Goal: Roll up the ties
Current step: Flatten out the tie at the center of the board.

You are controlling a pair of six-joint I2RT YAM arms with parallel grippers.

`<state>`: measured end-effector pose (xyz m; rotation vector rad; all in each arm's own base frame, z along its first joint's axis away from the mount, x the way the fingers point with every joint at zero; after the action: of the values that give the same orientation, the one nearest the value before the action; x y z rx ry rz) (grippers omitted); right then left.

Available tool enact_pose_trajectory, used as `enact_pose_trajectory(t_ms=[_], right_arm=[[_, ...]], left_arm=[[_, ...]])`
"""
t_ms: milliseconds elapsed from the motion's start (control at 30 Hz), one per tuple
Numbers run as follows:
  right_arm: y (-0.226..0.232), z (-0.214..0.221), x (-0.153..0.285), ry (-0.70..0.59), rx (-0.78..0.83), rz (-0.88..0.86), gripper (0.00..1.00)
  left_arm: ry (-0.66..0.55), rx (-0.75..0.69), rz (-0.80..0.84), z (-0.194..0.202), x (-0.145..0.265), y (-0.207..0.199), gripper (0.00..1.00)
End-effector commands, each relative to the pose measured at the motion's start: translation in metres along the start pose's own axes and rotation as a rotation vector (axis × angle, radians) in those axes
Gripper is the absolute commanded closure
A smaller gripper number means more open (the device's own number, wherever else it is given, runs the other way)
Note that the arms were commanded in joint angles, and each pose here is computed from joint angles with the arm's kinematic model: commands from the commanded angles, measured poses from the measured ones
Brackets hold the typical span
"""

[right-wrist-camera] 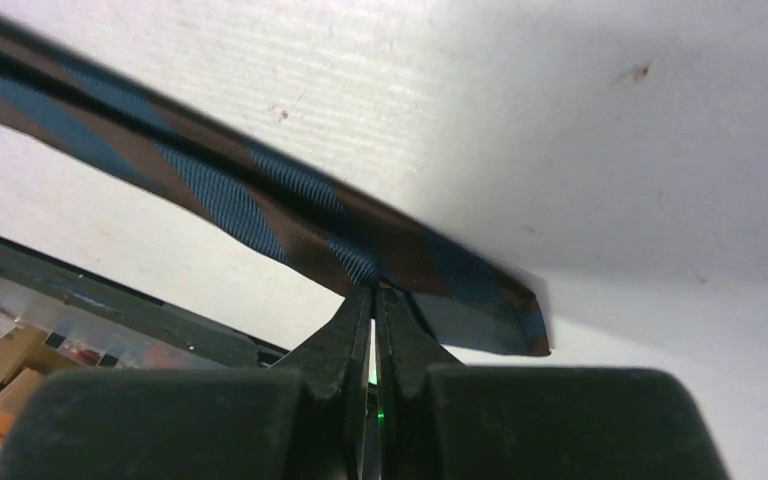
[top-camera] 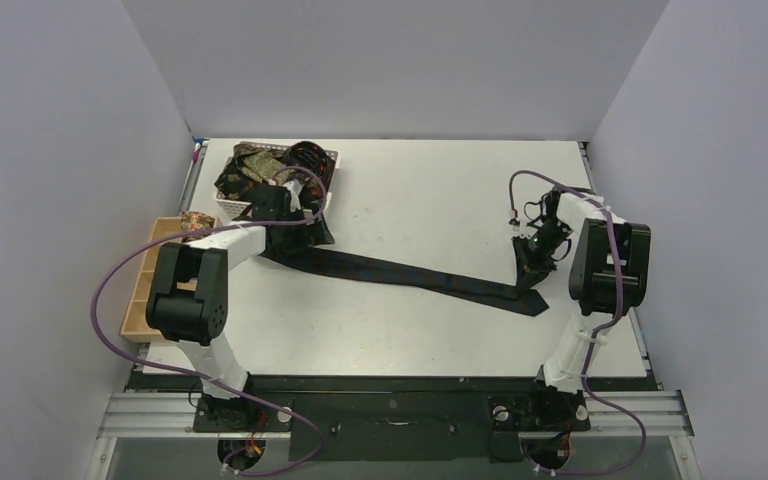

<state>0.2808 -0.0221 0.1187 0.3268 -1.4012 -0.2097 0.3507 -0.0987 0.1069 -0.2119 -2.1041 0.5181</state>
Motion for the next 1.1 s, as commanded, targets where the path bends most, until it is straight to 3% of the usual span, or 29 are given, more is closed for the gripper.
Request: enact_pose_trajectory(t_ms=[0,67,233,333,500,733,833,933,1067], right_arm=[[-0.007,-0.011,-0.011,0.016,0.049,0.085,1.0],[-0.013,-0.016,-0.011,0.024,0.067,0.142,1.0],[-0.023,-0.03,-0.001,0.028,0.152,0.258,1.0],[-0.027,-0.045,0.012,0.012,0.246,0.36,1.0],[-0.021,-0.078,0.026,-0.012,0.398,0.471,1.0],[-0.026,-0.095,0.047,-0.019,0.479,0.58,1.0],[-0.027,-0.093,0.051,-0.021,0.481,0.557,0.95],[-0.027,-0.091,0.05,-0.011,0.476,0.546,0.93],[-0.03,-0.09,0.047,0.003,0.473,0.535,0.93]], left_arm=[[-0.037,-0.339,0.124,-0.007,0.034,-0.041,0.03],[-0.047,-0.477,0.151,-0.007,0.048,-0.054,0.04],[-0.079,-0.571,0.219,0.005,0.07,-0.066,0.04],[-0.163,-0.658,0.248,0.015,0.087,-0.077,0.04],[-0.168,-0.94,0.247,0.041,0.099,-0.082,0.04],[0.029,-1.455,0.186,0.067,0.079,-0.065,0.03],[0.144,-1.646,0.129,0.07,0.058,-0.054,0.01],[0.271,-1.738,0.089,0.068,0.045,-0.048,0.11],[0.355,-1.777,0.02,0.062,0.032,-0.038,0.14]])
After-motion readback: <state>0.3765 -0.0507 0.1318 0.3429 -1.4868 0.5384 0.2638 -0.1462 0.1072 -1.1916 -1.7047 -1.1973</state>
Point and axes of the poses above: each gripper's point midway between its finger pads, its own x axis back along the fingers, its own y axis along the line the jaws close on, z = x × y, the point moved 9 cm from there along x, back along the fingers, and after that the axes turned 2 degrees about -x, right-handed, at the moved point
